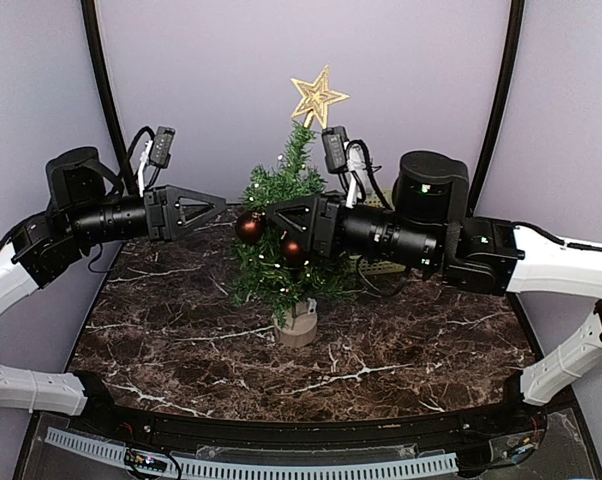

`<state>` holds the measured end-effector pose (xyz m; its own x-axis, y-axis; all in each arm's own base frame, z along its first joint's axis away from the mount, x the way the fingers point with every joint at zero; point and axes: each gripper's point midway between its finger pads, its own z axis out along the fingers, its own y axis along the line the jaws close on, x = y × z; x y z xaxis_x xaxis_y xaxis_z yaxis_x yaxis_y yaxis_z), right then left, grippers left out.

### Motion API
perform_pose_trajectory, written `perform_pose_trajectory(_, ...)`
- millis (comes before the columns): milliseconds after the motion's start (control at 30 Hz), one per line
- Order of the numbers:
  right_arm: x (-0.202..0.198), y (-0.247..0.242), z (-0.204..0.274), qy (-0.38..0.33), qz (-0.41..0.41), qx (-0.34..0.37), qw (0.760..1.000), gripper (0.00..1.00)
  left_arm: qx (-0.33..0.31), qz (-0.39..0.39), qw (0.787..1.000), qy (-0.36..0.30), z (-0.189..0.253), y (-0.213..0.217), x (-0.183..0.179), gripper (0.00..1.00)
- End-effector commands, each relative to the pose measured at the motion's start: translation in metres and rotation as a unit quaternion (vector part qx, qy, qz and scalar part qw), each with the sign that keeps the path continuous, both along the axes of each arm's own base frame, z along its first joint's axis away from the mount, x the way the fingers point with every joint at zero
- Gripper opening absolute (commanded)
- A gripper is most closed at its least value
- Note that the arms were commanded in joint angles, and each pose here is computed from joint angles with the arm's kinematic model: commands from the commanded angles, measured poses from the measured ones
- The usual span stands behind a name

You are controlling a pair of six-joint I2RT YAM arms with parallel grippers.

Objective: Decorate the small christmas tree
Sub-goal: Hang the ornament ball on the branch, then turn around the Christmas tree at the center of the board.

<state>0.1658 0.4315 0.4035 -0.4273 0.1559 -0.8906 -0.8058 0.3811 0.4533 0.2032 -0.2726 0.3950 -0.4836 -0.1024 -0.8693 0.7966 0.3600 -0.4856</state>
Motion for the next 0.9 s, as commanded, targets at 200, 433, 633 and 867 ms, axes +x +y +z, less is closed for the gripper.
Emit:
perform_pose_trajectory(200,-0.041,-0.016,0.045,-0.065,0.089,0.056,0.992,0.51,-0.015,0.073,0.997,0.023,-0.009,0.026,0.004,0.8)
perform_pose_trajectory(433,-0.032,-0.068,0.053,-0.077,0.02,0.052,0.995,0.66,-0.012,0.195,0.972,0.131,-0.084,0.062,0.016,0.8)
perform_pose_trajectory(633,0.035,-0.131,0.002,0.005,-0.112,0.021,0.993,0.69,-0.041,0.233,0.947,0.217,-0.159,0.075,0.013,0.75)
perform_pose_trajectory(867,0.103,-0.179,-0.087,0.131,-0.176,0.026,0.975,0.64,-0.038,0.217,0.932,0.289,-0.235,0.055,0.014,0.71)
